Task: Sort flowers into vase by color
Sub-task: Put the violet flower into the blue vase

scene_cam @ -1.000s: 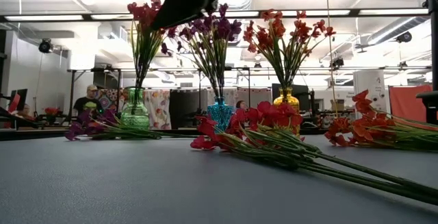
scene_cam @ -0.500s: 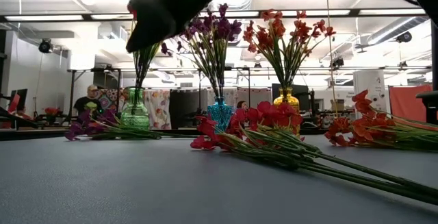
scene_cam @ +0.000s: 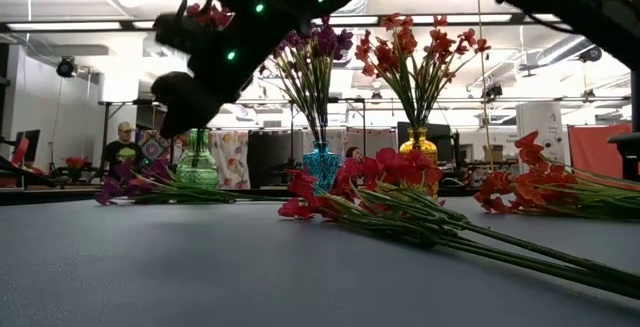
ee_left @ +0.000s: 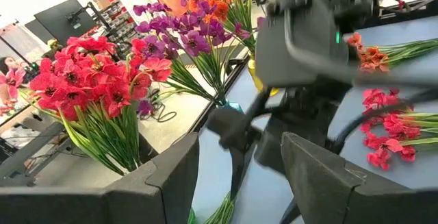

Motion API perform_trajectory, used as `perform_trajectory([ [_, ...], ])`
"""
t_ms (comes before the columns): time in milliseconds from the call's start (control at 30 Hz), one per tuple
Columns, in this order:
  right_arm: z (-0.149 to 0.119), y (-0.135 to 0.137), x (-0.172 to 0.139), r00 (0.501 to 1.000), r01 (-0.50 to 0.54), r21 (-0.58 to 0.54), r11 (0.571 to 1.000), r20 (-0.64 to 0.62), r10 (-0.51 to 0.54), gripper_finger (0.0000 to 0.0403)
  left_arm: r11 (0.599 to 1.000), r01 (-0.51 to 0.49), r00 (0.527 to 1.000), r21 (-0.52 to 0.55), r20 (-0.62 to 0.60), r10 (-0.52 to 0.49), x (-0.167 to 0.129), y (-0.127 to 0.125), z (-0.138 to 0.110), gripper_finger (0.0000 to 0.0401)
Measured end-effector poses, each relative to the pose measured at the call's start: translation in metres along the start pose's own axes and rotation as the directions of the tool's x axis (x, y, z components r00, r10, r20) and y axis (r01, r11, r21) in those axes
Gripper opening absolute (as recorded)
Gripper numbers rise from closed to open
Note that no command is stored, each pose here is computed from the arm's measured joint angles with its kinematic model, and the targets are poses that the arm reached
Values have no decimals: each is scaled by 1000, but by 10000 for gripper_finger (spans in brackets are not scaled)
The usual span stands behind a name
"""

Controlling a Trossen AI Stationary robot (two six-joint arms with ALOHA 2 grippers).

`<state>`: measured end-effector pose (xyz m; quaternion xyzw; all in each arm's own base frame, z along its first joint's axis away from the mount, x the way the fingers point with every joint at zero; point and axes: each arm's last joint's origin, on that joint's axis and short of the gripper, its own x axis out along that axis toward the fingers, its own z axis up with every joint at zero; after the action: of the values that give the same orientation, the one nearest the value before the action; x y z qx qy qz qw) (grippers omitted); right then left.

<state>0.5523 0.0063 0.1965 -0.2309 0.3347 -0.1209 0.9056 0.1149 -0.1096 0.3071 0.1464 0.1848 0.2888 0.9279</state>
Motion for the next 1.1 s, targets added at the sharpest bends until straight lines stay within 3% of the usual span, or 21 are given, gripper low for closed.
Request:
perform_trajectory([
  [333,-10,-18,28,997,11,35,999,-82,-8,348,999,-2,999,-33,36,3,-1,9,2,192],
  [500,-21,-34,37,995,-50,130,990,-79,60,347,1000,-2,999,-23,36,3,-1,9,2,192],
  [700,-38,-49,48,992,-26,175,984,-119,48,349,1000,-2,999,-21,36,3,-1,9,2,192],
  [1100,-65,-50,64,988,-23,216,976,-145,56,346,1000,-2,999,-17,36,3,-1,9,2,192],
])
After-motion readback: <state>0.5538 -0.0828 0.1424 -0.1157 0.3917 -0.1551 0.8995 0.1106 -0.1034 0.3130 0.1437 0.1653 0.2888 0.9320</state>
